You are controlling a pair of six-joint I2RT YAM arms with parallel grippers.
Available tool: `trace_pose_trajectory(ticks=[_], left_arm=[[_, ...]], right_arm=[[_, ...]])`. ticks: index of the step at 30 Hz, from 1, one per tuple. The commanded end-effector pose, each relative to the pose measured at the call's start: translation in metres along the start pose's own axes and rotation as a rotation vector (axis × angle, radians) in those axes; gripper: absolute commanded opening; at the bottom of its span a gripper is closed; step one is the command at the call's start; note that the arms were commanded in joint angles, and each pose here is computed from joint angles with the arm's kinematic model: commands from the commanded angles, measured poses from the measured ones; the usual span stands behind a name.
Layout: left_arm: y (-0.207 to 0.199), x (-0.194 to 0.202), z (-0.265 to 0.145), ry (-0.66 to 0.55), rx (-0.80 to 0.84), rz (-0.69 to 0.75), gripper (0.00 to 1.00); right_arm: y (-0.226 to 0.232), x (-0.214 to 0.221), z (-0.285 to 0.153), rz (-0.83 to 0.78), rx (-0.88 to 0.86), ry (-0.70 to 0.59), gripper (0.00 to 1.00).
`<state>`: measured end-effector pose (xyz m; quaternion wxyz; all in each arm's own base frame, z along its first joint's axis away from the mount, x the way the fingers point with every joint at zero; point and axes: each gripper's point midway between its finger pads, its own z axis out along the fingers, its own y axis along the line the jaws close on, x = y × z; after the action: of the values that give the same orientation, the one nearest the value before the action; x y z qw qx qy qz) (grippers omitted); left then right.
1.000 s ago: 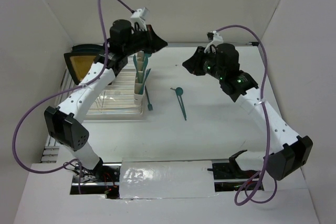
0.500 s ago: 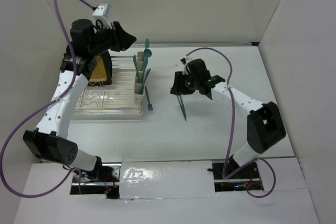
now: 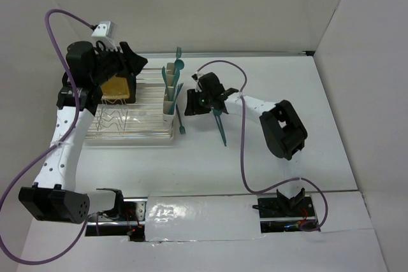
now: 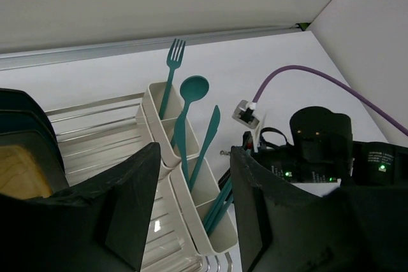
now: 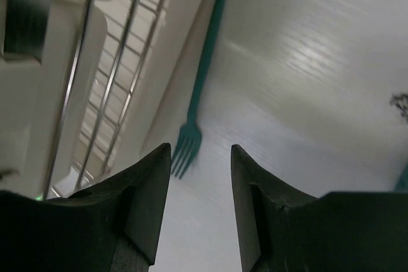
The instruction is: Sort the eating utensils into containers
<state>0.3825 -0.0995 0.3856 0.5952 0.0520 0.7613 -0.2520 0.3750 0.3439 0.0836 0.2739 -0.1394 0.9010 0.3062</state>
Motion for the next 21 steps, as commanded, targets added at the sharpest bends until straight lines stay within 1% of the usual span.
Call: trace_pose_trajectory(ticks=[1,2,5,6,9,12,13,14,17,21], left_arm=[[0.001,-0.015,-0.009,-0.061,-0.018,0.063,0.6],[0.002,-0.015,-0.009,-0.062,-0.02,0.065,0.6],[0.001,-0.013,-0.011,-0.062,-0.019,0.064,0.61],[0.002,-0.013,-0.011,-0.063,-0.021,0.067,0.61],[0.002,-0.012,-0.012,-0.063,-0.021,0.065,0.61],[0.002,-0.01,-0.012,-0.061,-0.018,0.065,0.62],[0.002,-0.01,-0.012,-0.062,-0.018,0.067,0.62],[0.002,-0.008,-0.011,-0.056,-0.016,0.063,0.62],[0.002,-0.008,-0.012,-0.056,-0.018,0.064,0.62],[0.002,-0.006,-0.013,-0.053,-0.019,0.063,0.62]], right_arm=[[0.031,-0.024,0.013,-0.036,-0.021,-0.069,0.49],[0.026,-0.014,0.022,-0.015,-0.009,-0.038,0.49],[0.022,-0.009,0.03,0.015,0.0,-0.023,0.47],[0.026,-0.009,0.031,0.025,-0.024,-0.019,0.47],[0.028,-0.006,0.034,0.022,-0.04,-0.018,0.46],[0.027,0.001,0.042,-0.007,-0.004,0.013,0.46],[0.02,0.004,0.047,-0.011,0.029,0.019,0.46],[0.025,0.004,0.049,-0.023,0.021,0.018,0.46],[0.022,0.01,0.051,-0.013,0.036,0.028,0.44],[0.029,0.01,0.051,0.003,-0.017,0.024,0.4]])
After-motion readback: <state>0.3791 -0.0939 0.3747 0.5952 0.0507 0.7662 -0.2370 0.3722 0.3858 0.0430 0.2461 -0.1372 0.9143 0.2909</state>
